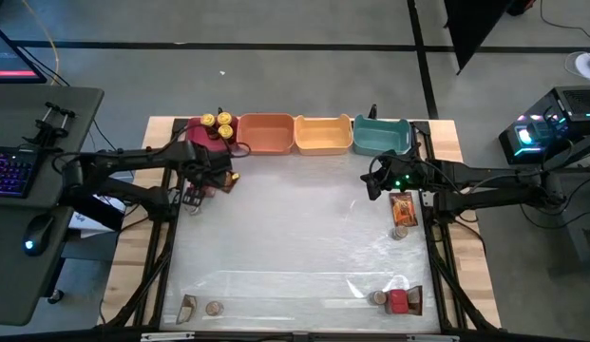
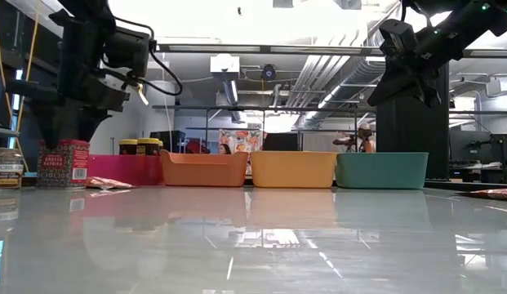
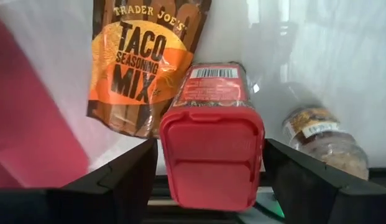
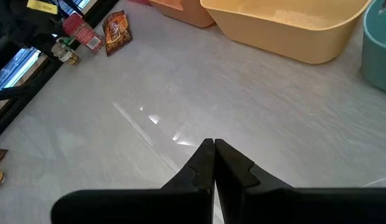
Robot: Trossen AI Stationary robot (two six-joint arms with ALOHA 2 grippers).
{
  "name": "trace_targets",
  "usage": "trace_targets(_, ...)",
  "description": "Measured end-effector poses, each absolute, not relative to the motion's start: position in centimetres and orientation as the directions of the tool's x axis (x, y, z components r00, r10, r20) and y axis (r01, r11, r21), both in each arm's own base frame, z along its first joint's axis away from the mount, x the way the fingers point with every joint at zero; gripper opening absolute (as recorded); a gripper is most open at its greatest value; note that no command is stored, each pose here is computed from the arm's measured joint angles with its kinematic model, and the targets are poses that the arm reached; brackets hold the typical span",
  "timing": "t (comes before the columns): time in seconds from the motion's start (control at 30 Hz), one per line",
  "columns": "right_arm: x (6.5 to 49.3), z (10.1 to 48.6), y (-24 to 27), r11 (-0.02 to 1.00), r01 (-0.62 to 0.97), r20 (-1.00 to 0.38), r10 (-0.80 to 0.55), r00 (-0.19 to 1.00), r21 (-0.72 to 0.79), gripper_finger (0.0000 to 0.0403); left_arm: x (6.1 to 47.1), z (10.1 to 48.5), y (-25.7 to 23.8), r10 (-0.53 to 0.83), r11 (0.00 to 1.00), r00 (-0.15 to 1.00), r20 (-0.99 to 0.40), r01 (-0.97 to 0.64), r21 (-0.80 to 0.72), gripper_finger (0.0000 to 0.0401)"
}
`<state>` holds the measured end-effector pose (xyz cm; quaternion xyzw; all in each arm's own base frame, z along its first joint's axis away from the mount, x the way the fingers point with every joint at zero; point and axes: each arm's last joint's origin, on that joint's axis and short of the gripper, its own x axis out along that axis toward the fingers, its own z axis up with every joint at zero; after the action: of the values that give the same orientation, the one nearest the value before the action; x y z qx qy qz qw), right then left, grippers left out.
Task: Sort spices by type
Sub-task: Put the top red seasoning can into the orange bin
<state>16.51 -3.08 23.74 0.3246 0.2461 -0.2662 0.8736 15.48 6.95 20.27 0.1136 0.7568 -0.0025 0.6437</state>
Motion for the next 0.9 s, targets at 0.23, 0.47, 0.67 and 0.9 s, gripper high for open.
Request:
trace_targets(0.23, 16.5, 23.7, -3.1, 0.651, 0.624, -0.603, -0.306, 0.737, 0.432, 0.0, 14.8, 19.2, 7.6, 0.135, 0.985, -0.152, -0.979, 0.129, 0.116, 0.0275)
trace_targets(0.47, 16.5, 23.7, -3.1, 0.649, 0.625, -0.603, -0.305, 0.737, 0.435, 0.0, 15.0, 19.3, 7.7, 0.101, 0.993, -0.111, -0.989, 0.068, 0.094, 0.019)
trace_targets(0.67, 16.5, 23.7, -3.1, 0.659, 0.617, -0.605, -0.297, 0.739, 0.43, 0.0, 15.6, 22.6, 8.0, 0.11, 0.992, -0.084, -0.99, -0.055, 0.115, 0.0184)
trace_targets(0.9, 16.5, 23.7, -3.1, 0.686, 0.607, -0.607, -0.297, 0.737, 0.402, 0.0, 18.5, 32.6, 9.6, 0.331, 0.895, 0.284, -0.9, -0.397, 0.204, 0.0184)
